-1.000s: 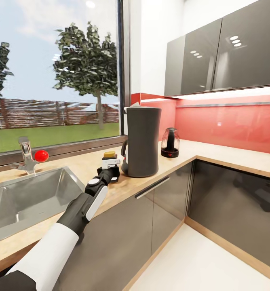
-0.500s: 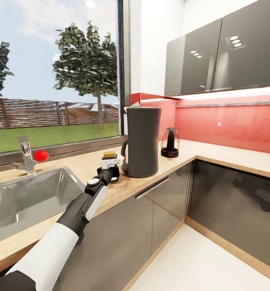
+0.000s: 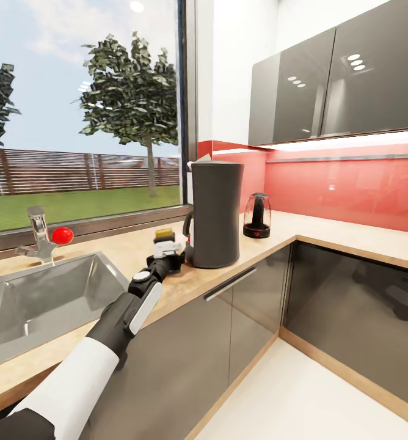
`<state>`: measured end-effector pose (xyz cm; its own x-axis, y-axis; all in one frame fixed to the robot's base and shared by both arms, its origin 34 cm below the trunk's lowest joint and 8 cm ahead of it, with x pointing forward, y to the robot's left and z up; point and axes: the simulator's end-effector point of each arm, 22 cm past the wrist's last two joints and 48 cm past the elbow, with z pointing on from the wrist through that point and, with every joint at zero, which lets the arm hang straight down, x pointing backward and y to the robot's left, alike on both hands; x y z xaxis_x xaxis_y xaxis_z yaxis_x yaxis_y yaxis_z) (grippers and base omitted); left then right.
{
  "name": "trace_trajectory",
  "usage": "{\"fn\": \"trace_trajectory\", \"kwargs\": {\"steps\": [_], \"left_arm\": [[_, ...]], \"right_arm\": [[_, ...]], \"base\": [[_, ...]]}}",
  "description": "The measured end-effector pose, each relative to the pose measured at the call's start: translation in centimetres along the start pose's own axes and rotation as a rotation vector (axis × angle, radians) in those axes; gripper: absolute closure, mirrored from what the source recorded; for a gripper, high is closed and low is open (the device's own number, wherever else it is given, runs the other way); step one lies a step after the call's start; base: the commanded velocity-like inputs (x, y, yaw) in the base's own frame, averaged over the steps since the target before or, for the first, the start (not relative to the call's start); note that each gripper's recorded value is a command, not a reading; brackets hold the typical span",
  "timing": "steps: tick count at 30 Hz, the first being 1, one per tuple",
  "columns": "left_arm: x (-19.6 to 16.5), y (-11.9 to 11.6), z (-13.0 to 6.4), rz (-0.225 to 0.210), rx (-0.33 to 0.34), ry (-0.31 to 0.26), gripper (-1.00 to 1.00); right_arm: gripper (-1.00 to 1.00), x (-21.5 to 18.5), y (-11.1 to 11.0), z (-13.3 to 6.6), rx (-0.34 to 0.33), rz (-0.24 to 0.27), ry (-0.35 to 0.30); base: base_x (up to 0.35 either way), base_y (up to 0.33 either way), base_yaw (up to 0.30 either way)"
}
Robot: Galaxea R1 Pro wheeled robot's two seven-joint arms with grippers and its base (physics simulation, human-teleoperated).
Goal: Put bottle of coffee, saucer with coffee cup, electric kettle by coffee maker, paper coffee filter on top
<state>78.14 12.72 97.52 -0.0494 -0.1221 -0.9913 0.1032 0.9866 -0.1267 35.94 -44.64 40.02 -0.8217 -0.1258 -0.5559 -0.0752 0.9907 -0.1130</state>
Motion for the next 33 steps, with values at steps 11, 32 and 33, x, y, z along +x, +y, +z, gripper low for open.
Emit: {"fn": "trace_trajectory", "kwargs": {"steps": [11, 32, 33], "left_arm": [[0.00, 0.00, 0.00, 0.000, 0.000, 0.000, -1.00], [-0.02, -0.01, 0.00, 0.000, 0.000, 0.000, -1.00], [-0.01, -0.01, 0.01, 0.000, 0.000, 0.000, -1.00]], "right_arm": [[-1.00, 0.00, 0.00, 0.00, 0.000, 0.000, 0.000], [-1.00, 0.00, 0.00, 0.00, 0.000, 0.000, 0.000], [-1.00, 0.00, -0.01, 0.01, 0.000, 0.000, 0.000]], "base": [[0.000, 0.000, 0.000], [-0.004, 0.000, 0.000], [-0.128, 0.000, 0.000]]}}
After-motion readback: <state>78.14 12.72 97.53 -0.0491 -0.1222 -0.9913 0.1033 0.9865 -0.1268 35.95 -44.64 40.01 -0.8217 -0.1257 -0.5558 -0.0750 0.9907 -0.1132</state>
